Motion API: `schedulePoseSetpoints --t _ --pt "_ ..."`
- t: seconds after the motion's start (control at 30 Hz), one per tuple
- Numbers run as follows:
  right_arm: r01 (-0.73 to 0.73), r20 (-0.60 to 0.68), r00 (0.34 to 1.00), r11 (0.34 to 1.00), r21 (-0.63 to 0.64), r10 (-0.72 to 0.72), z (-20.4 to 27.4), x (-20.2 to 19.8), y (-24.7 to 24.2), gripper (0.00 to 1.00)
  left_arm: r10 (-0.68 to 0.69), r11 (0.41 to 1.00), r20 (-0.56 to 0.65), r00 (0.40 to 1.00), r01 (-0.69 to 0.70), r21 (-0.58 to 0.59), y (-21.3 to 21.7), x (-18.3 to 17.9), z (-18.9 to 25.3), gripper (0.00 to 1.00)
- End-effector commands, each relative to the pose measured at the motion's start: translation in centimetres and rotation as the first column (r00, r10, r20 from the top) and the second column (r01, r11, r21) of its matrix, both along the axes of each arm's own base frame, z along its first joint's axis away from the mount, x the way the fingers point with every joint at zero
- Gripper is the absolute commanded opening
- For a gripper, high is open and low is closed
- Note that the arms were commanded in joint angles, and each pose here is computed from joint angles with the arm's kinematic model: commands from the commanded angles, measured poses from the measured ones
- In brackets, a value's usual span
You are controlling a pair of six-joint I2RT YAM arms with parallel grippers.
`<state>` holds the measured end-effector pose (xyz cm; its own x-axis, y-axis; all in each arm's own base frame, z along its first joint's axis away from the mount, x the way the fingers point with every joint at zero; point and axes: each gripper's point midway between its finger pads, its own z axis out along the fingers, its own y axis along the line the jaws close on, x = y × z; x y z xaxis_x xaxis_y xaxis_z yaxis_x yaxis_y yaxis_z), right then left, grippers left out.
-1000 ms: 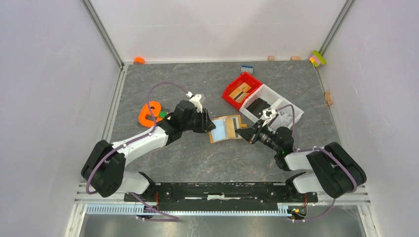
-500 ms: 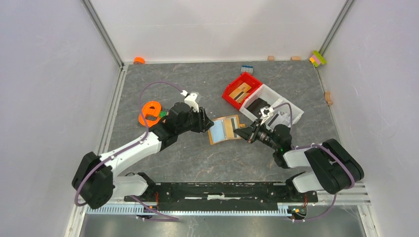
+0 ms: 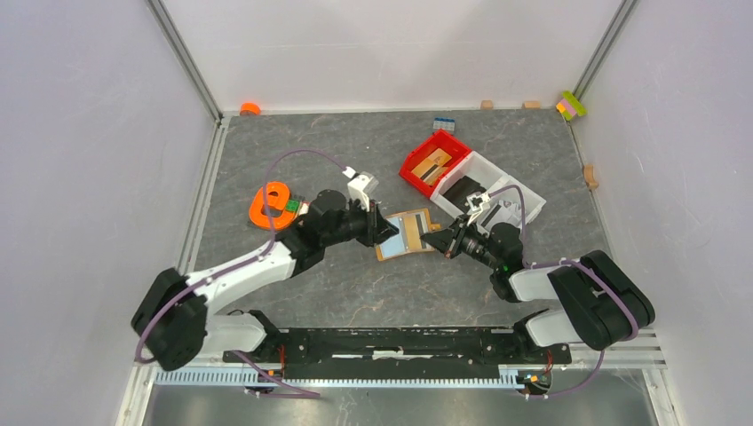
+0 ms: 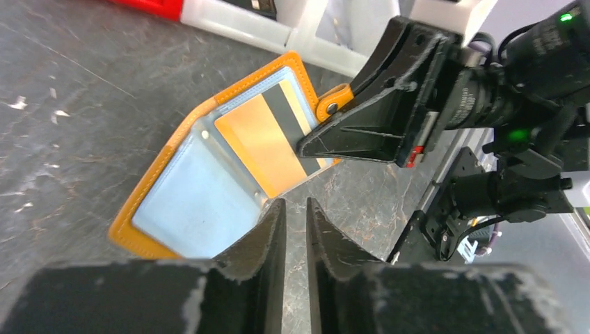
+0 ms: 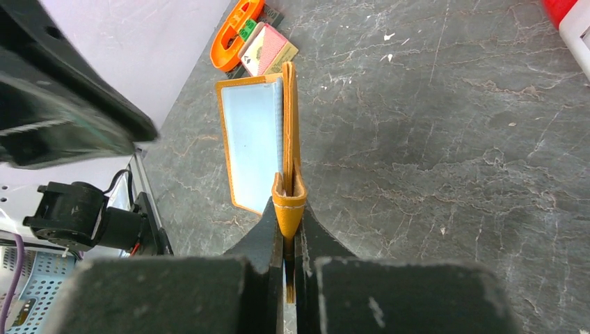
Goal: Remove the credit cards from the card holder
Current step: Remove the credit card from the card holder.
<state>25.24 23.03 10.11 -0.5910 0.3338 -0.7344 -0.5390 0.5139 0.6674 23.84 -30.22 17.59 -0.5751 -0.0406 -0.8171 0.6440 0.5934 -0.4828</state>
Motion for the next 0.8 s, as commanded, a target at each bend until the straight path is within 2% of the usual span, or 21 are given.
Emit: schedulePoseSetpoints --t 0.0,0.03,0.13,0.3,0.53,0.77 --pt "-0.012 0.125 0.992 0.998 0.056 0.004 3.6 0.7 0.4 0.00 -0.093 0.995 -0.054 0.994 0.094 0.022 -2.4 0.4 -1.2 0.16" --pt "-0.016 0.133 0.991 0.998 0.067 0.007 3.8 0.6 0.5 0.00 -0.087 0.995 -0.074 0.993 0.090 0.033 -2.6 0.6 -1.8 0.11" --pt "-0.038 0.141 0.990 0.994 0.099 0.024 4.6 0.1 0.7 0.00 -0.090 0.995 -0.107 0.990 0.095 0.036 -3.0 0.8 -2.6 0.10" --pt "-0.070 0.154 0.987 0.987 0.145 0.048 5.7 -0.5 0.9 0.00 -0.086 0.996 -0.114 0.990 0.089 0.015 -2.8 0.9 -2.5 0.28" --pt "-0.130 0.166 0.981 0.969 0.212 0.095 7.2 -1.5 1.4 0.00 -0.125 0.992 -0.153 0.980 0.119 -0.052 -2.7 0.9 -2.2 0.30" --pt "-0.180 0.180 0.974 0.949 0.257 0.136 8.4 -2.4 1.8 0.00 -0.187 0.977 -0.155 0.970 0.168 -0.129 -3.1 0.3 -1.3 0.40"
